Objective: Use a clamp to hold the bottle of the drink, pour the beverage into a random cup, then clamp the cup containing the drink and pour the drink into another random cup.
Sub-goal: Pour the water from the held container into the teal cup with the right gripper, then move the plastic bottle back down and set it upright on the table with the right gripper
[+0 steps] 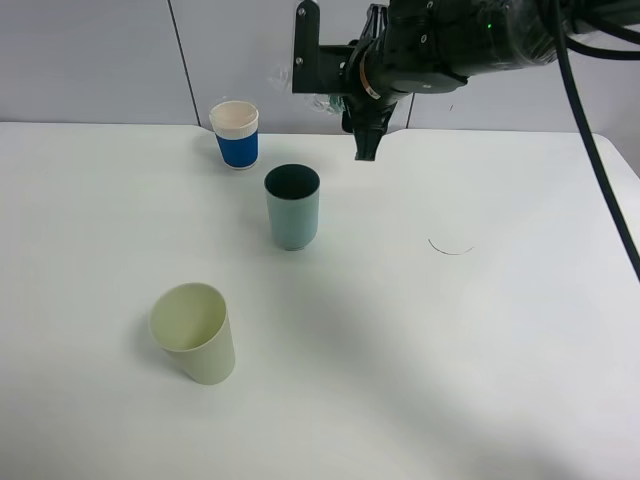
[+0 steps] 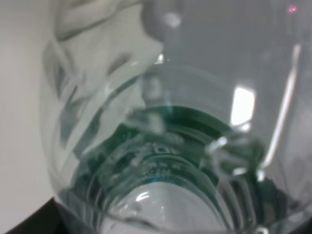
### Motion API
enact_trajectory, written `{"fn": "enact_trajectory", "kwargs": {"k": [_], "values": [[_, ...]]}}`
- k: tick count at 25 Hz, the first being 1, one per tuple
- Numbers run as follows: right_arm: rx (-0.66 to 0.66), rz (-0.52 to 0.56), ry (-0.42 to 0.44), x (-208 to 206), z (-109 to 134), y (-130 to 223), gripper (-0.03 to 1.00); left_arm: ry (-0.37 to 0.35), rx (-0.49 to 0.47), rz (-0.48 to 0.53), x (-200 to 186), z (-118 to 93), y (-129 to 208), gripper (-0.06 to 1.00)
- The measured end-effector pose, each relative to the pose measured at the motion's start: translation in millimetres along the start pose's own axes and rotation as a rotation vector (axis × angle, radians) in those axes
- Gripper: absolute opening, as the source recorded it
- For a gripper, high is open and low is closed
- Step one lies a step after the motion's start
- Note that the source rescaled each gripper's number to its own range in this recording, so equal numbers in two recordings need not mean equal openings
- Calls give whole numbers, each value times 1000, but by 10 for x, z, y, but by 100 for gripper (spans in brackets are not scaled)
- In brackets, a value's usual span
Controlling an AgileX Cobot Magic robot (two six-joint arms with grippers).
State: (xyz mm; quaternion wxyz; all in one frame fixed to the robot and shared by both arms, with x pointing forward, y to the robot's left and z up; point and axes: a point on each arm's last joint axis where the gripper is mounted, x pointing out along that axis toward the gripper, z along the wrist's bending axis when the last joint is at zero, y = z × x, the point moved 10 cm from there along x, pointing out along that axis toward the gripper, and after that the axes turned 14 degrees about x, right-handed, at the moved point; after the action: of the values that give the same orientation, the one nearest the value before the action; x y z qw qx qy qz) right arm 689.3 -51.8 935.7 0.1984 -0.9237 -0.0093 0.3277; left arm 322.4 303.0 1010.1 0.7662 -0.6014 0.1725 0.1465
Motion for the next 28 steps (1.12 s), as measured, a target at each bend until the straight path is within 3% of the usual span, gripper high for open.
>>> {"fn": "enact_trajectory", "kwargs": {"k": [7, 12, 16, 21, 24, 28], "values": [[526, 43, -39, -41, 68, 52, 1, 0, 0, 0, 0, 0, 0, 100], [748, 42, -62, -190, 20, 9, 1, 0, 0, 0, 0, 0, 0, 100], [831, 14, -115, -356, 80, -8, 1, 0, 0, 0, 0, 0, 0, 100], [816, -141, -219, -577, 299, 3, 1, 0, 0, 0, 0, 0, 0, 100], [823, -212, -245, -710, 375, 120, 1, 0, 0, 0, 0, 0, 0, 100], [835, -202, -240, -773, 455, 440, 1, 0, 0, 0, 0, 0, 0, 100]]}}
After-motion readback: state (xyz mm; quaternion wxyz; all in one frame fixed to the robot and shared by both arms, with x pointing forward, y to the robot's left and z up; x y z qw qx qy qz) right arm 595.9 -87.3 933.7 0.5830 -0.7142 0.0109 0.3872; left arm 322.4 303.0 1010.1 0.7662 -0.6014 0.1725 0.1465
